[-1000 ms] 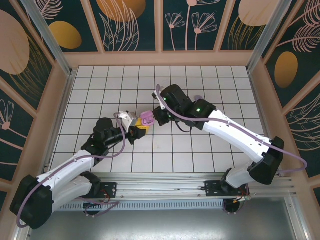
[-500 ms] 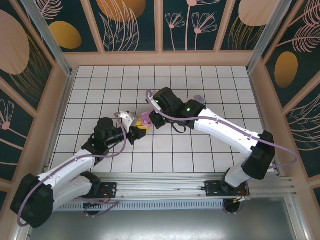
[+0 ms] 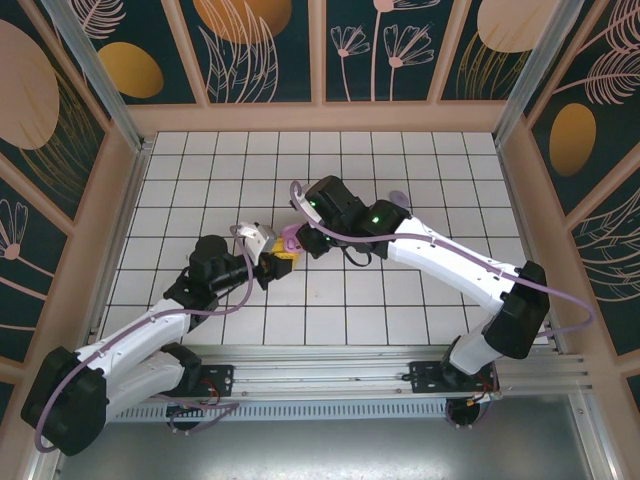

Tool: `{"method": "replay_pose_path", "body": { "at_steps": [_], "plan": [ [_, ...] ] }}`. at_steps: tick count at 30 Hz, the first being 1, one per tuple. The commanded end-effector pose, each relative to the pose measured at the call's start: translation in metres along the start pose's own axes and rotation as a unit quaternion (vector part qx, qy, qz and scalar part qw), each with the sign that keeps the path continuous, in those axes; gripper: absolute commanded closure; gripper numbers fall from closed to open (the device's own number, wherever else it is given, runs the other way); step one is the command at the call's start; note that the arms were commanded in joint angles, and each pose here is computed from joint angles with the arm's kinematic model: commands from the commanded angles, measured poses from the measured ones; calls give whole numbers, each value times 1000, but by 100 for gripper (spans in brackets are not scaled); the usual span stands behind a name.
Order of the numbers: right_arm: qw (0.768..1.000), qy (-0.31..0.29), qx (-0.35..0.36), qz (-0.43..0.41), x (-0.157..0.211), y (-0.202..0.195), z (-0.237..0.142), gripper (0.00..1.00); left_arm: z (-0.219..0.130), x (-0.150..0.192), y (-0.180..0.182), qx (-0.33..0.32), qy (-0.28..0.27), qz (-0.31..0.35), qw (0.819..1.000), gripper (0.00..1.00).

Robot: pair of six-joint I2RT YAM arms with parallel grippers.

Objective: Insert the wireless bluetooth earbuds into the charging case

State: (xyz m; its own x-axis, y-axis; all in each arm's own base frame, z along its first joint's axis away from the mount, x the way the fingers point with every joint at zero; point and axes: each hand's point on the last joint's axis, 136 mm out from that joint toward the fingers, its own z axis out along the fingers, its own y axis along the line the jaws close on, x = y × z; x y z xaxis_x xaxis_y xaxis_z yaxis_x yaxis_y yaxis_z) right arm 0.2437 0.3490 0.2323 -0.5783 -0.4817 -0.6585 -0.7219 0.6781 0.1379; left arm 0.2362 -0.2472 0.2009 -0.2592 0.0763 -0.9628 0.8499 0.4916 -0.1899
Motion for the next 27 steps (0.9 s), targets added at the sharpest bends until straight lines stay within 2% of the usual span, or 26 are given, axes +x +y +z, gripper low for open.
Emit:
{"method": "replay_pose_path", "body": {
  "at_steps": [1,27],
  "plan": [
    [999,26,-17,-10,12,9,6,83,1,-16,-3,7,-27,9,1000,99],
    [1000,4,-28,-3,1,13,1,75,0,-16,-1,2,-25,8,1000,99]
  ]
}}
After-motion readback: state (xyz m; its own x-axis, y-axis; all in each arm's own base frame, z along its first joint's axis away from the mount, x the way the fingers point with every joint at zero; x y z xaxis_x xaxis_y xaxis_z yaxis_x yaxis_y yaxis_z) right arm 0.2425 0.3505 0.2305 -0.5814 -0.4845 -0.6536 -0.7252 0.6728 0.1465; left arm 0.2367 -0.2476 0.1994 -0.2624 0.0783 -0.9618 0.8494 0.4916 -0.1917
